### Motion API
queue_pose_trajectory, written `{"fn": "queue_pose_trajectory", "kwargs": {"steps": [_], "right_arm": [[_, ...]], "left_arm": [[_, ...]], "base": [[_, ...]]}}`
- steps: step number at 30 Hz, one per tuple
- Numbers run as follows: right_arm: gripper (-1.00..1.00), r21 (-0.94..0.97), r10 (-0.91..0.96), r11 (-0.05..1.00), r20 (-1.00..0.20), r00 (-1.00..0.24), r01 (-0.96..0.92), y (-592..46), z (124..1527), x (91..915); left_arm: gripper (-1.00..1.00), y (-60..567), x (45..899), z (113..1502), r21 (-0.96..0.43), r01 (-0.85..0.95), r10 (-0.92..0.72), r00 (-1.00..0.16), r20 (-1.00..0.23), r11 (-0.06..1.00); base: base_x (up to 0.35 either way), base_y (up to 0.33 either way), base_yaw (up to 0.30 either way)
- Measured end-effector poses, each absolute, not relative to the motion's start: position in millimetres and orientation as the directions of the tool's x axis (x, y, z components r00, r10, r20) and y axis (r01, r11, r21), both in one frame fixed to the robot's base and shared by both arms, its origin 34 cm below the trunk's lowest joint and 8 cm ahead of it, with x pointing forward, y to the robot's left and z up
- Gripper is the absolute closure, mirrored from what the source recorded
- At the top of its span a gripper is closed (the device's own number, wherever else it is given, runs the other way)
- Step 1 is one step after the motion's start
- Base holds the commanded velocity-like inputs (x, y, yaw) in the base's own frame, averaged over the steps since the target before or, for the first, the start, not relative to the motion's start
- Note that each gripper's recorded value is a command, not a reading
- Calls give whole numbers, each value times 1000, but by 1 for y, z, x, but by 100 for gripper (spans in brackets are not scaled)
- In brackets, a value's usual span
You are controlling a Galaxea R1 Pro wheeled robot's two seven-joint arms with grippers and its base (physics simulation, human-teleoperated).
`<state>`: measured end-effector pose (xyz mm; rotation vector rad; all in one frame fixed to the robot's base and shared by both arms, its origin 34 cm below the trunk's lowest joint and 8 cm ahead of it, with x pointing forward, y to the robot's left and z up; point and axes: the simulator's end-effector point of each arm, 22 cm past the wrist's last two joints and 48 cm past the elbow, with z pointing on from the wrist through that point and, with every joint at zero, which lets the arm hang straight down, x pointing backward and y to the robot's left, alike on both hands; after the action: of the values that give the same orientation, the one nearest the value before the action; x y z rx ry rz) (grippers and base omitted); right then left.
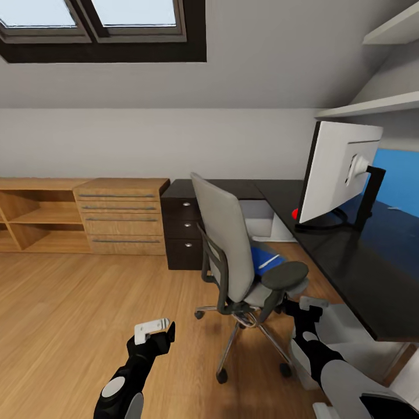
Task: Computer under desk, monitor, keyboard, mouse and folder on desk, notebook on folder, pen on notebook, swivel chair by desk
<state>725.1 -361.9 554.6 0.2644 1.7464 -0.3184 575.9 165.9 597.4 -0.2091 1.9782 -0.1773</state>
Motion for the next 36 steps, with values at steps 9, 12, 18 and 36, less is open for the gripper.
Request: {"fn": "queue_pose_trajectory", "kwargs": {"steps": [9, 12, 18, 36], "right_arm": [[-100, -66, -2, 939, -982, -189, 336, -355, 556, 727], [-100, -63, 2, 940, -982, -189, 334, -352, 556, 727], [-100, -44, 19, 942, -982, -186, 333, -343, 555, 728], [-100, -42, 20, 944, -983, -183, 326, -337, 556, 728]], "left_arm": [[-100, 166, 576, 597, -219, -66, -227, -399, -888, 973], [-100, 166, 576, 597, -219, -66, -227, -399, -888, 973], [-100, 166, 576, 597, -220, -66, -228, -400, -888, 973], [-100, 166, 576, 597, -222, -66, -230, -400, -887, 973]], "base": [[-32, 31, 0], [0, 0, 0], [0, 0, 105], [0, 0, 273]]}}
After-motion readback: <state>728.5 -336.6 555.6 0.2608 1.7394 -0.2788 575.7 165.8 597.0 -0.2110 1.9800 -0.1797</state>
